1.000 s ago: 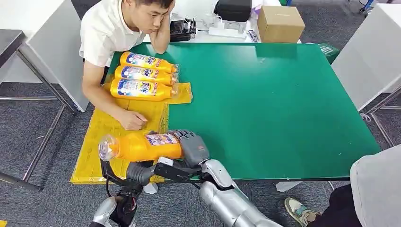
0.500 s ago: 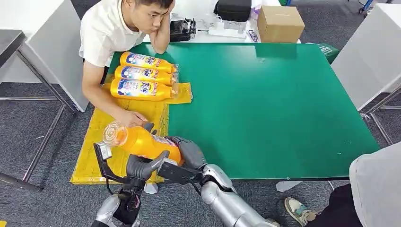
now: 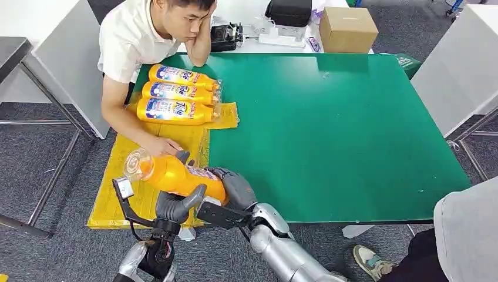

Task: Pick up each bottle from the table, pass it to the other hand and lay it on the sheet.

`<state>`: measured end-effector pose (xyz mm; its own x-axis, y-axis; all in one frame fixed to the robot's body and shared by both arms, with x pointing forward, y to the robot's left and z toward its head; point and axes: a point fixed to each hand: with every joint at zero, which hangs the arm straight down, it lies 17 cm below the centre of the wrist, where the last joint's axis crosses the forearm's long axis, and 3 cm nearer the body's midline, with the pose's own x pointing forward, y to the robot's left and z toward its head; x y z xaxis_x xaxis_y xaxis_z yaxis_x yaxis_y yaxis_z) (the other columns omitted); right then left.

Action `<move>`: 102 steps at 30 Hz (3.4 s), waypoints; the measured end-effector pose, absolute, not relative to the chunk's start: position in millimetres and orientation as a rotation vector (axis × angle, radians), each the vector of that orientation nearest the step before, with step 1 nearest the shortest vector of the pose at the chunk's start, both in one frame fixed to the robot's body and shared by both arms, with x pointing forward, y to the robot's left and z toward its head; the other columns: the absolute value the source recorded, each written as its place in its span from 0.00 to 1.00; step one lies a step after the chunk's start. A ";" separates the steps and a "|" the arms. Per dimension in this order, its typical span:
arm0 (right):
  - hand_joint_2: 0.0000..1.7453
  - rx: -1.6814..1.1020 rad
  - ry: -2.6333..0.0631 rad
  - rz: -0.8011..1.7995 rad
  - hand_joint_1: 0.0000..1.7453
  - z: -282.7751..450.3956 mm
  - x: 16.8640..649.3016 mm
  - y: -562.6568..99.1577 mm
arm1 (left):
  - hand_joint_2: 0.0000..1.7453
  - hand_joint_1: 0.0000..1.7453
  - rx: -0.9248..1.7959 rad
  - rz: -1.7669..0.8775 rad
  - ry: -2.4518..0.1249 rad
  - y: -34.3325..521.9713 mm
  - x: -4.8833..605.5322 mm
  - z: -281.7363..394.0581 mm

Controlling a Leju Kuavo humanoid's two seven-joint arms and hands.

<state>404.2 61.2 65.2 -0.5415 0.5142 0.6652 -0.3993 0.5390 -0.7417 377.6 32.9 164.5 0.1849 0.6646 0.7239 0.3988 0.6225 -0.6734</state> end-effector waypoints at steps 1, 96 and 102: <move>1.00 -0.124 -1.802 1.178 1.00 64.8 405.0 60.3 | 1.00 1.00 -0.940 0.207 -1.429 30.9 377.2 161.0; 0.00 0.353 -2.120 0.722 0.00 169.5 326.2 85.6 | 1.00 0.98 0.647 -1.330 -0.988 180.9 575.2 55.2; 0.00 0.355 -2.131 0.717 0.00 172.1 325.8 86.1 | 1.00 0.00 0.592 -1.309 -0.995 177.8 572.1 51.1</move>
